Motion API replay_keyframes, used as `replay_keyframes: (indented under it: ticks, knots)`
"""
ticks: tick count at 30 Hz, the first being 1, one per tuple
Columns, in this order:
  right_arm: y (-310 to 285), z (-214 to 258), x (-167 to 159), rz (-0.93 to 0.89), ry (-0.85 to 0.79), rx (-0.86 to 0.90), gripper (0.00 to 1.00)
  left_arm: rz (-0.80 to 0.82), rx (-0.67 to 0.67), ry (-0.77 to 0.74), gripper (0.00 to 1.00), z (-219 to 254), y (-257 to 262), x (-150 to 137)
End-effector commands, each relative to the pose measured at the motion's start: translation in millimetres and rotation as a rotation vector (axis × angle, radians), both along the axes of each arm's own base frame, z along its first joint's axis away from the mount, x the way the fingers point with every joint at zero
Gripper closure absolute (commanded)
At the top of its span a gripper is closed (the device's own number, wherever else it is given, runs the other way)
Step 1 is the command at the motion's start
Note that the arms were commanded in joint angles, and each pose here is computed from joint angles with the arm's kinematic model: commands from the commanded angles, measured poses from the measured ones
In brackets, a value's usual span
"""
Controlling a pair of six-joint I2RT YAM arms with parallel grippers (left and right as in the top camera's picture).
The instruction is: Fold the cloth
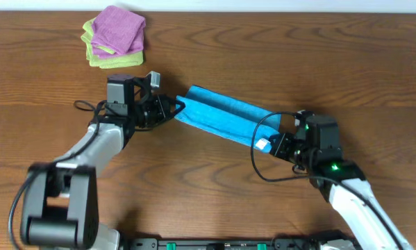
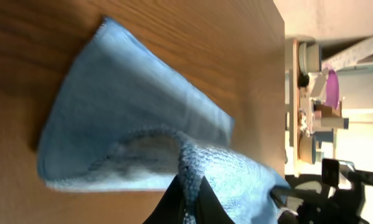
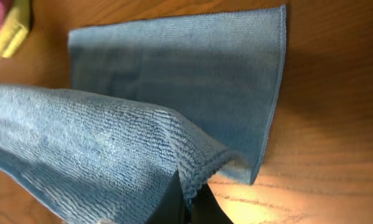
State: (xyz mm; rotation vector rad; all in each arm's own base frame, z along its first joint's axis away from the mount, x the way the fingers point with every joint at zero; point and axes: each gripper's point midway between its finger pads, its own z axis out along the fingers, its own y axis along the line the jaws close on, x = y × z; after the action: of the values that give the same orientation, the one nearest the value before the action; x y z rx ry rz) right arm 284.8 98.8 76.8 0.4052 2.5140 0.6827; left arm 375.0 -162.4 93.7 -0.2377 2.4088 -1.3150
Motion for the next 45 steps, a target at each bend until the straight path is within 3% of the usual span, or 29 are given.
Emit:
replay_keyframes:
  ticks: [1,17,45]
  knots:
    - [-28.8,-9.0,11.3,-0.056,-0.006,-0.143,0.98,0.117,0.033,0.028,0.94,-17.9,18.7,21.2]
    - [-42.9,-28.2,39.4,-0.116,-0.034,-0.216,0.98,0.063,0.035,-0.012,0.94,-32.3,-12.7,85.1]
    - [-66.0,-60.9,72.5,-0.188,-0.057,-0.227,0.98,0.147,0.16,0.017,0.94,-57.4,6.0,92.3]
